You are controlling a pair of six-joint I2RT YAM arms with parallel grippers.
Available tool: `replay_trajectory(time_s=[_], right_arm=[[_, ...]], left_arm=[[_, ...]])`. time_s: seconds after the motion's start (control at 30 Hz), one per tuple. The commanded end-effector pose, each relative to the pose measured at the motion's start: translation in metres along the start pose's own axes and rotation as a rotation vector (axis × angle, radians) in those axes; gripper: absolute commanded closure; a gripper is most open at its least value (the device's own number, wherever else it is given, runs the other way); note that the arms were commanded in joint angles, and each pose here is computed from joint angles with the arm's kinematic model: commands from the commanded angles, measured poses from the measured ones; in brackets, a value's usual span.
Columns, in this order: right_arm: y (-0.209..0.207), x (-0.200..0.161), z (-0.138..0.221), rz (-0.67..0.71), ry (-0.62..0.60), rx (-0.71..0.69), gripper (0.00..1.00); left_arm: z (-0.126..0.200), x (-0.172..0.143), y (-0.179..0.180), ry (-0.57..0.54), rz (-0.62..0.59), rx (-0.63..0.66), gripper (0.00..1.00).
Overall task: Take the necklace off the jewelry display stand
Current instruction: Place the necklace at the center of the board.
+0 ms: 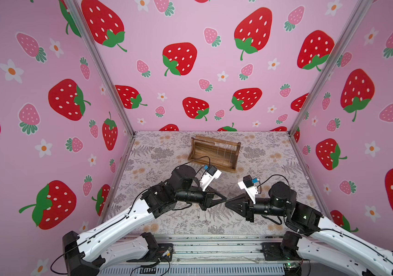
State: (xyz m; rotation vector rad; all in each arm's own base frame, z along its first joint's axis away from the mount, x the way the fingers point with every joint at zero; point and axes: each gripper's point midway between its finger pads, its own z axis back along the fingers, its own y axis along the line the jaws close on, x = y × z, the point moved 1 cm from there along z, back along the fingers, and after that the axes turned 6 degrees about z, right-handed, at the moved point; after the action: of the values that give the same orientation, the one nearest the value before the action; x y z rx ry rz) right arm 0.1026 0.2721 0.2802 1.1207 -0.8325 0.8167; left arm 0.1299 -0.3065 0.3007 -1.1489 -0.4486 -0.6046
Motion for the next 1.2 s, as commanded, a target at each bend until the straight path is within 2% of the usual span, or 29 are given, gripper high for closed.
replay_trajectory(time_s=[0.0, 0.17, 0.3, 0.5, 0.73, 0.8, 1.0, 1.17], right_arm=[[0.002, 0.002, 0.003, 0.022, -0.007, -0.001, 0.73], [0.005, 0.005, 0.001, 0.033, -0.009, 0.013, 0.65], [0.009, 0.008, -0.002, 0.049, -0.001, 0.039, 0.64], [0.008, 0.010, -0.010, 0.055, 0.005, 0.054, 0.65], [0.014, 0.018, -0.009, 0.067, -0.013, 0.074, 0.66], [0.015, 0.020, -0.009, 0.072, -0.016, 0.076, 0.69], [0.015, 0.020, -0.008, 0.073, -0.019, 0.071, 0.98], [0.011, 0.015, -0.008, 0.060, -0.014, 0.059, 1.00]], left_arm=[[0.008, 0.011, -0.012, -0.031, -0.039, -0.014, 1.00], [0.009, 0.013, -0.016, -0.036, -0.040, -0.028, 1.00], [0.009, 0.013, -0.022, -0.030, -0.039, -0.057, 1.00], [0.010, 0.012, -0.032, -0.021, -0.038, -0.116, 1.00], [0.012, 0.010, -0.031, -0.023, -0.039, -0.114, 1.00], [0.011, 0.009, -0.030, -0.020, -0.039, -0.112, 1.00], [0.010, 0.007, -0.028, -0.018, -0.040, -0.105, 1.00], [0.010, 0.008, -0.026, -0.024, -0.040, -0.093, 1.00]])
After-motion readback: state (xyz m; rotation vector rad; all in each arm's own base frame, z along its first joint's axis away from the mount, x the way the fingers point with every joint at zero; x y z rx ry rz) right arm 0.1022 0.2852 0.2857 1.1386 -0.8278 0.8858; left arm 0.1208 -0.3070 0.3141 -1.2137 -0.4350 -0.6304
